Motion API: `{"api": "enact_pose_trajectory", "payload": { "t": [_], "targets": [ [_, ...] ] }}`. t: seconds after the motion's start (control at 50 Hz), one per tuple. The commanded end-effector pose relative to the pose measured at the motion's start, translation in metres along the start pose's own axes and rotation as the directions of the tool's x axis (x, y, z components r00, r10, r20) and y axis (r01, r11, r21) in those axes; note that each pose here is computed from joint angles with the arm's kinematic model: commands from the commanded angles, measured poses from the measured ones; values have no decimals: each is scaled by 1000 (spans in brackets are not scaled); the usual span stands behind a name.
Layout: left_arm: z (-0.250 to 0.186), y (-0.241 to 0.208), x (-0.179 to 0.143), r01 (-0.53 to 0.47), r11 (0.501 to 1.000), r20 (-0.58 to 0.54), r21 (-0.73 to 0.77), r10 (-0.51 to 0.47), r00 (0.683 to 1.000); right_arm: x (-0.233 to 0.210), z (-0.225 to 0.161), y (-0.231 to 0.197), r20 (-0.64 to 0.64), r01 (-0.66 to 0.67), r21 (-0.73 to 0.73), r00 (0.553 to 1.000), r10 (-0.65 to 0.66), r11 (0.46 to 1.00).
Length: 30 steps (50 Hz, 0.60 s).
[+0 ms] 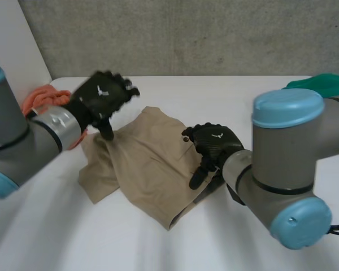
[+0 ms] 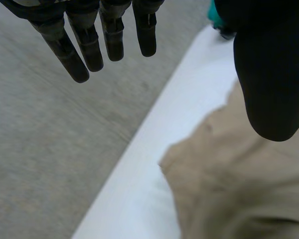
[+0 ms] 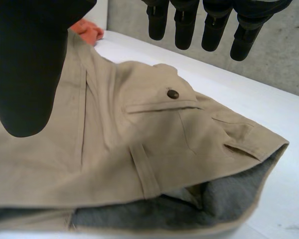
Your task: Fold the laundry.
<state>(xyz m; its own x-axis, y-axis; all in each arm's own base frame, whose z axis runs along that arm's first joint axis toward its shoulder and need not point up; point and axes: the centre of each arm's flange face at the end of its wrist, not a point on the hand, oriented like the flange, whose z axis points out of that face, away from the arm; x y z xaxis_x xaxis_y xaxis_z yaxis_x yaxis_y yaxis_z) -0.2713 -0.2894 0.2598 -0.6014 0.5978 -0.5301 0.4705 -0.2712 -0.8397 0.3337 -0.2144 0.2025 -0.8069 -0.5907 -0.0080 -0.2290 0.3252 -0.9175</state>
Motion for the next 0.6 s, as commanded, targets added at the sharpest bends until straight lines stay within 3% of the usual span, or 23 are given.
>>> {"api": "enact_pose_trajectory", "payload": {
  "t": [0.02, 0.14, 0.28, 0.46, 0.6],
  "targets": [
    [20, -3, -32, 109, 994, 50, 3, -109, 993, -25, 10, 6, -40, -11, -34, 999, 9, 999],
    [46, 52, -44, 183, 964, 49, -193, -177, 983, -33, 23, 21, -115, 12, -55, 993, -18, 998],
    [53, 104, -41, 184, 910, -11, -371, -202, 979, -45, 27, 44, -130, 5, -91, 991, -17, 996],
    [51, 128, -33, 150, 887, -48, -437, -190, 981, -54, 44, 63, -127, 23, -61, 991, -31, 998],
    [47, 115, -30, 148, 900, -59, -409, -188, 980, -54, 53, 58, -112, 29, -10, 993, -30, 1000]
  ]
}}
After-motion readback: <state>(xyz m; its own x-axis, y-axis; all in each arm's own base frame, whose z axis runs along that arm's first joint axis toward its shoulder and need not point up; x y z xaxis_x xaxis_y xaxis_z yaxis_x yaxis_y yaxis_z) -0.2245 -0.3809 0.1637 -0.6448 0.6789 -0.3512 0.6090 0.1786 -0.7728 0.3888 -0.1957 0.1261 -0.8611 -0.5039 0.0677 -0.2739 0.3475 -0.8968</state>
